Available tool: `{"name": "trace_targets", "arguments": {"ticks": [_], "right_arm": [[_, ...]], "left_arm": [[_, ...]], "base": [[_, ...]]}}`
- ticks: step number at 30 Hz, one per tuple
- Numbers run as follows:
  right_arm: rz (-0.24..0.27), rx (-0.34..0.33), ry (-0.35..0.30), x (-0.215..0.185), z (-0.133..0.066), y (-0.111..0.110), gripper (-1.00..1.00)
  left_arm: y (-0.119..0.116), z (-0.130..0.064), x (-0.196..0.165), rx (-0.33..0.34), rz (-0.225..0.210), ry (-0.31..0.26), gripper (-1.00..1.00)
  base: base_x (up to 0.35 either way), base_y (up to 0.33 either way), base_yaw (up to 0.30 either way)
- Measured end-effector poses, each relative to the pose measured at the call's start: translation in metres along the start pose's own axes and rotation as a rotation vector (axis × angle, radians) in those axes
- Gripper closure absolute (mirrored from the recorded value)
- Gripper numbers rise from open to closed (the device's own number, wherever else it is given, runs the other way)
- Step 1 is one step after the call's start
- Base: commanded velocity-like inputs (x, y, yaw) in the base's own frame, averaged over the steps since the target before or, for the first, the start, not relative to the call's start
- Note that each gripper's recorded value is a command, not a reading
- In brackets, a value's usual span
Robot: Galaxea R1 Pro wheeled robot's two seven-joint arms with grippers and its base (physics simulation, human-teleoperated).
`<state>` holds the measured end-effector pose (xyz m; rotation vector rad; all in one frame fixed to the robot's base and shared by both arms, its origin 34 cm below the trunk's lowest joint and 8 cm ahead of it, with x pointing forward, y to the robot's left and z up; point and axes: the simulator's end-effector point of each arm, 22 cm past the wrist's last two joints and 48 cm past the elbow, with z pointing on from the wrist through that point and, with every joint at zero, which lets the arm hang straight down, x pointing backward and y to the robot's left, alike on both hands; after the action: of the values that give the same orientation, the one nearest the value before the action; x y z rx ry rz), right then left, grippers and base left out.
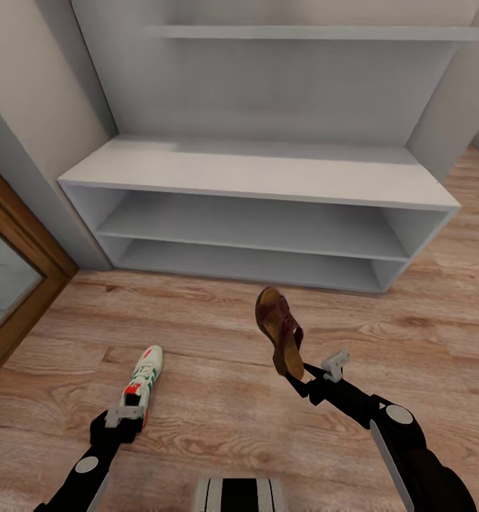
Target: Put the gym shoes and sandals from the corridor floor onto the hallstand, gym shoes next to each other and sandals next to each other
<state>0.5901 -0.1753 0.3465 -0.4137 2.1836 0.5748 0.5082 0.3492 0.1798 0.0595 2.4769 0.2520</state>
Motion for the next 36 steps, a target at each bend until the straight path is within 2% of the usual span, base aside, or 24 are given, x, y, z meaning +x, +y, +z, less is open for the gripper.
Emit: {"name": "trace_targets", "arguments": {"ticks": [5, 26, 36], "right_arm": [[0.015, -0.003, 0.024, 0.014, 0.005, -0.002, 1.00], [0.079, -0.015, 0.124, 0.077, 0.024, -0.006, 1.00], [0.085, -0.016, 0.131, 0.082, 0.025, -0.006, 1.00]], "left_arm": [[-0.002, 0.004, 0.008, 0.004, 0.002, -0.011, -1.00], [-0.011, 0.016, 0.078, 0.018, 0.023, 0.104, -1.00], [-0.014, 0.016, 0.084, 0.022, 0.025, 0.114, -1.00]], "base": [[0.000, 0.000, 0.000], [0.000, 0.000, 0.000], [0.000, 0.000, 0.000]]}}
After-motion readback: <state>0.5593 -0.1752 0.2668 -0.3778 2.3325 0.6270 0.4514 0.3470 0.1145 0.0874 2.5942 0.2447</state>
